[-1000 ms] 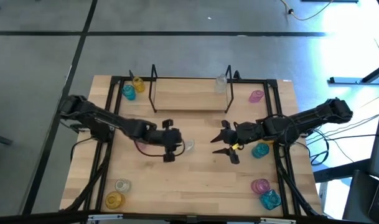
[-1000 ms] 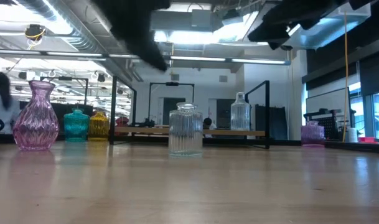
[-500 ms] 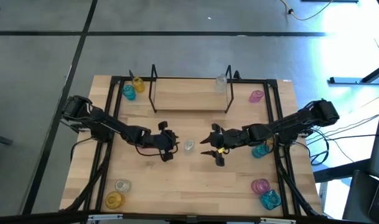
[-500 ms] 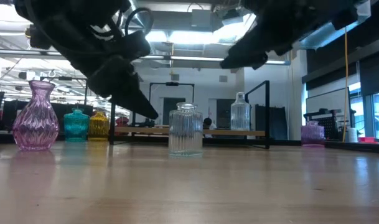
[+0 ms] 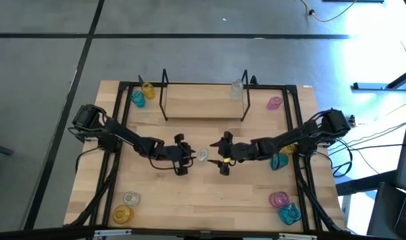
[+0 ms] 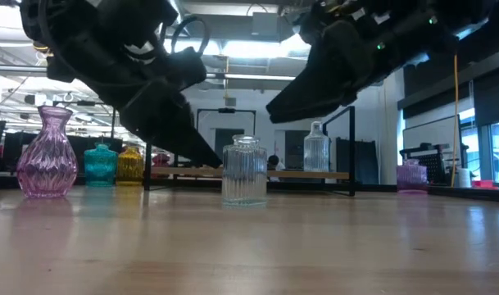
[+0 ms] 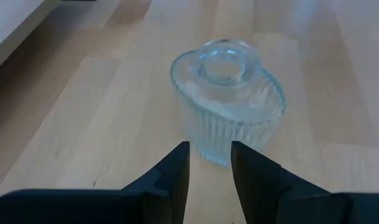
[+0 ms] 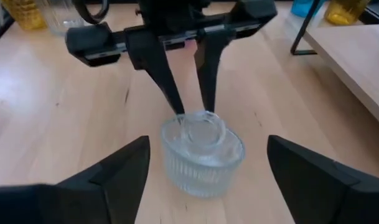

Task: Sort vases onto shelf
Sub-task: Put the top transparent vase aligned with the other transparent vase on the shelf

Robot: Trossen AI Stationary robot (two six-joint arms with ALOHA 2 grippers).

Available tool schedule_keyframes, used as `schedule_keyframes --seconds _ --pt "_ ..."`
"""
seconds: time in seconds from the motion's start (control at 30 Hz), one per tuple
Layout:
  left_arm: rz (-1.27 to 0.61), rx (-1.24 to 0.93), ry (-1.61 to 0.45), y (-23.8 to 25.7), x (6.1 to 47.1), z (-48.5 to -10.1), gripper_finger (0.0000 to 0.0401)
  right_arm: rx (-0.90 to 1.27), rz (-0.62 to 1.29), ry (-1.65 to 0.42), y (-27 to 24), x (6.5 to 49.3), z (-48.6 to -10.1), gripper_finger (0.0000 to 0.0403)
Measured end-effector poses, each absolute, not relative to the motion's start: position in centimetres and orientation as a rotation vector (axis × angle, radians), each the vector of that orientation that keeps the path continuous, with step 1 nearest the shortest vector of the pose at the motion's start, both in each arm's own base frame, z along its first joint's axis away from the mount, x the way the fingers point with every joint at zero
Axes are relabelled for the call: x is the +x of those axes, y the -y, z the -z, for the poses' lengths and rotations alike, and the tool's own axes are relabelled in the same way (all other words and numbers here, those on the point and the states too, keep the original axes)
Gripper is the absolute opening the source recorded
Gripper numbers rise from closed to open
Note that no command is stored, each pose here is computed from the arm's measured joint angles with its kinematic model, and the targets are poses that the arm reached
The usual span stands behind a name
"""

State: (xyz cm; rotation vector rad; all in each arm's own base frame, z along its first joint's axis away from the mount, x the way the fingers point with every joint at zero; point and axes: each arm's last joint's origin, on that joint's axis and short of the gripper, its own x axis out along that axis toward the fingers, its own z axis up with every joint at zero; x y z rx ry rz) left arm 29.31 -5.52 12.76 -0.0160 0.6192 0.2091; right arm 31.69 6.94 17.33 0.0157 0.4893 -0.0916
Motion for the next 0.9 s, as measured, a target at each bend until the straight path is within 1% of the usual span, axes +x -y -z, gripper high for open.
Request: schedule_keyframes --seconds 0.2,0.4,0.5,0.63,0.73,0.9 --pt "-0.152 -0.046 -0.588 5.7 29.6 -12.9 0.011 0.006 0.122 -0.5 -6.9 32.0 -16.5 0.0293" --pt "-0.098 -0.056 -0.579 6.0 30.0 -12.5 0.011 0.004 0.142 -0.486 -6.9 32.0 -16.8 0.0275" --pt "-0.074 -0.072 -0.538 6.1 30.4 -12.2 0.011 -0.004 0.141 -0.49 -6.9 32.3 -17.2 0.0268" --pt "-0.015 -0.074 -0.494 6.4 31.0 -11.6 0.011 -0.067 0.068 -0.522 -7.3 33.0 -18.3 0.0265" --pt "-0.006 -0.061 -0.493 6.4 31.0 -11.4 0.011 -0.077 0.024 -0.588 -7.5 33.5 -19.2 0.0264" --pt "-0.01 -0.045 -0.555 6.3 30.6 -11.2 0.011 -0.082 -0.059 -0.78 -7.9 33.9 -21.4 0.0264"
